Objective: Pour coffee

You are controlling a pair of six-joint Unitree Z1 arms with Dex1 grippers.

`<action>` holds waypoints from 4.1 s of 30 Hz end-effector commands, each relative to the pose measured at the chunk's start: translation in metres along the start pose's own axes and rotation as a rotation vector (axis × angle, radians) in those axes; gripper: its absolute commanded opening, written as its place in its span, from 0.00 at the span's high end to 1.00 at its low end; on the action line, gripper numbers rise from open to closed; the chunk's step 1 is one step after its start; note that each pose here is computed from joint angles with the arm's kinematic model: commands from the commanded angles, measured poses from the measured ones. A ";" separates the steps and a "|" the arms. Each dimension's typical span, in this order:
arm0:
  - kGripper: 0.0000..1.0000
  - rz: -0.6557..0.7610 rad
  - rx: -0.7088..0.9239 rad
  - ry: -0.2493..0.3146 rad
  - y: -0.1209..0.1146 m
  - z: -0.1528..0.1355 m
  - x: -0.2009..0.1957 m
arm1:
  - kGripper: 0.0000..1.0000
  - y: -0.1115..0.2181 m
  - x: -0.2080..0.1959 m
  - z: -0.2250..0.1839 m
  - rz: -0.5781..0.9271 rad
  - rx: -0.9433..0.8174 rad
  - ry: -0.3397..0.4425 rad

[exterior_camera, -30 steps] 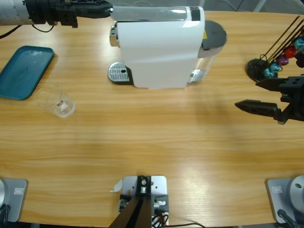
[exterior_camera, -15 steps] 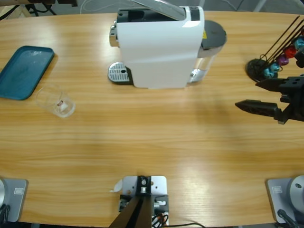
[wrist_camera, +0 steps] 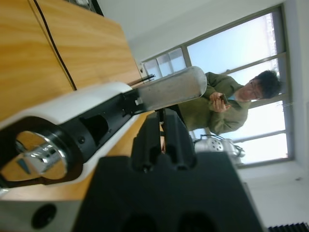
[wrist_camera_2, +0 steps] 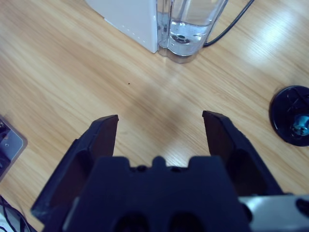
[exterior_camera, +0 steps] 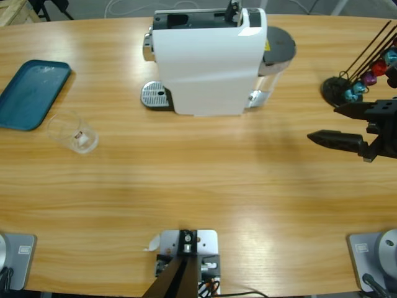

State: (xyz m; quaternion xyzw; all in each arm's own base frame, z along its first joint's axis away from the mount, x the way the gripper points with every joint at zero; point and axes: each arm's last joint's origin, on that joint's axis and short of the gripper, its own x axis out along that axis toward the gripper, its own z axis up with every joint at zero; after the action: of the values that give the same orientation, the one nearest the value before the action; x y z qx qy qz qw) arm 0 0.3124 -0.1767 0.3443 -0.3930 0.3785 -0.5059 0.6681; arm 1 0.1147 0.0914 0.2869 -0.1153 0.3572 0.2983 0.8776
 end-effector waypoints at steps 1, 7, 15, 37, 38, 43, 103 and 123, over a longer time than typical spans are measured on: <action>1.00 0.388 0.309 -0.228 -0.065 -0.040 -0.073 | 0.23 0.000 0.000 -0.004 -0.017 0.004 0.020; 1.00 0.972 0.593 -0.238 -0.085 -0.095 -0.136 | 0.23 -0.001 -0.003 -0.005 -0.031 0.005 0.012; 0.62 1.127 0.695 -0.287 -0.070 -0.148 -0.171 | 0.23 -0.011 -0.014 -0.006 -0.230 0.105 -0.065; 0.38 1.162 0.713 -0.155 -0.071 -0.172 -0.184 | 0.16 -0.051 -0.054 0.003 -0.550 0.454 -0.176; 0.38 1.162 0.713 -0.153 -0.071 -0.172 -0.184 | 0.16 -0.052 -0.050 0.006 -0.552 0.448 -0.171; 0.38 1.163 0.711 -0.147 -0.069 -0.172 -0.183 | 0.15 -0.059 -0.039 0.011 -0.572 0.454 -0.156; 0.38 1.146 0.726 -0.115 -0.064 -0.175 -0.179 | 0.28 -0.103 0.003 0.025 -0.659 0.535 -0.187; 0.38 1.144 0.728 -0.115 -0.063 -0.175 -0.179 | 0.69 -0.109 0.009 0.024 -0.724 0.538 -0.157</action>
State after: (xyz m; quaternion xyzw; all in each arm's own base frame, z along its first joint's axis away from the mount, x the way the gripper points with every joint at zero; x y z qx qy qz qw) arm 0 0.0902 -0.0354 0.3639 0.0787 0.2722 -0.1371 0.9492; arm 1 0.1960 0.0220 0.3065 0.0368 0.2769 -0.1027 0.9547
